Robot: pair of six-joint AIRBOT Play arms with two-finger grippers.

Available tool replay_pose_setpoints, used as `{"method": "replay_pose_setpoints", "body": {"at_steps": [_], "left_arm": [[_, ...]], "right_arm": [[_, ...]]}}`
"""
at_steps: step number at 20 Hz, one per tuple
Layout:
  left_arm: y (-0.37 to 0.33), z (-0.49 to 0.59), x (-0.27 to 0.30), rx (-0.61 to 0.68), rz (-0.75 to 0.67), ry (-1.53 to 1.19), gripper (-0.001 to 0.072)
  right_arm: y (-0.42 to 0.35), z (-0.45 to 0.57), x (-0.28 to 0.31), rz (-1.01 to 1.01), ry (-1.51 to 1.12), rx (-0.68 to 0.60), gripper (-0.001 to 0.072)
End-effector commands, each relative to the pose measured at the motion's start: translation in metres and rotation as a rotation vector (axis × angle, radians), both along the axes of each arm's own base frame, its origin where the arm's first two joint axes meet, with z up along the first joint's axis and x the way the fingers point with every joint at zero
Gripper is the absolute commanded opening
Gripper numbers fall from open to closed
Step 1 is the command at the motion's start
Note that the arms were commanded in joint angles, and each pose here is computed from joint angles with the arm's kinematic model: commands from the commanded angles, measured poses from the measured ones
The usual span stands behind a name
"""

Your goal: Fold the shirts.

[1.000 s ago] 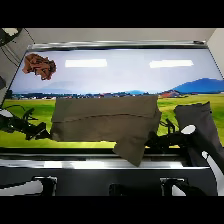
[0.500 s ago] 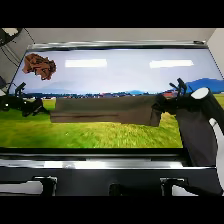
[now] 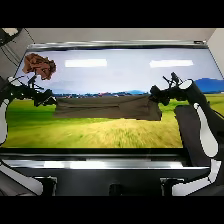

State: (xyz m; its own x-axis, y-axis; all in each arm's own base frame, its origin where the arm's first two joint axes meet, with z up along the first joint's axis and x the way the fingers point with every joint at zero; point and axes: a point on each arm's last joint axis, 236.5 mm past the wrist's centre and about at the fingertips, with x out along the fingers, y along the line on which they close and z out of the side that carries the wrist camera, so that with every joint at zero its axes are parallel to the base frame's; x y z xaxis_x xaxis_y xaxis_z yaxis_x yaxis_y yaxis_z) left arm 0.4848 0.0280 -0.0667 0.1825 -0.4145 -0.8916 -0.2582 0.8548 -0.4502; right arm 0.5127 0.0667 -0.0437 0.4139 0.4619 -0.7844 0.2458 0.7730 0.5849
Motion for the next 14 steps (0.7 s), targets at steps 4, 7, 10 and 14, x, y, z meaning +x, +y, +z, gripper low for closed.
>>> {"method": "replay_pose_setpoints", "body": {"at_steps": [4,7,10,14], "left_arm": [[0.006,0.002,-0.01,-0.03,-0.025,0.069,0.0627],[0.029,0.037,-0.005,-0.009,0.011,-0.001,0.0615],[0.032,0.068,-0.003,0.014,0.016,-0.065,0.0614],[0.015,0.104,-0.003,0.036,-0.018,-0.14,0.0613]], "right_arm": [[-0.023,0.017,-0.011,0.102,-0.022,-0.079,0.0705],[-0.079,0.013,-0.042,0.083,0.089,-0.195,0.0715],[-0.084,-0.007,-0.055,0.091,0.171,-0.168,0.072],[-0.058,-0.031,-0.048,0.088,0.2,-0.026,0.072]]}}
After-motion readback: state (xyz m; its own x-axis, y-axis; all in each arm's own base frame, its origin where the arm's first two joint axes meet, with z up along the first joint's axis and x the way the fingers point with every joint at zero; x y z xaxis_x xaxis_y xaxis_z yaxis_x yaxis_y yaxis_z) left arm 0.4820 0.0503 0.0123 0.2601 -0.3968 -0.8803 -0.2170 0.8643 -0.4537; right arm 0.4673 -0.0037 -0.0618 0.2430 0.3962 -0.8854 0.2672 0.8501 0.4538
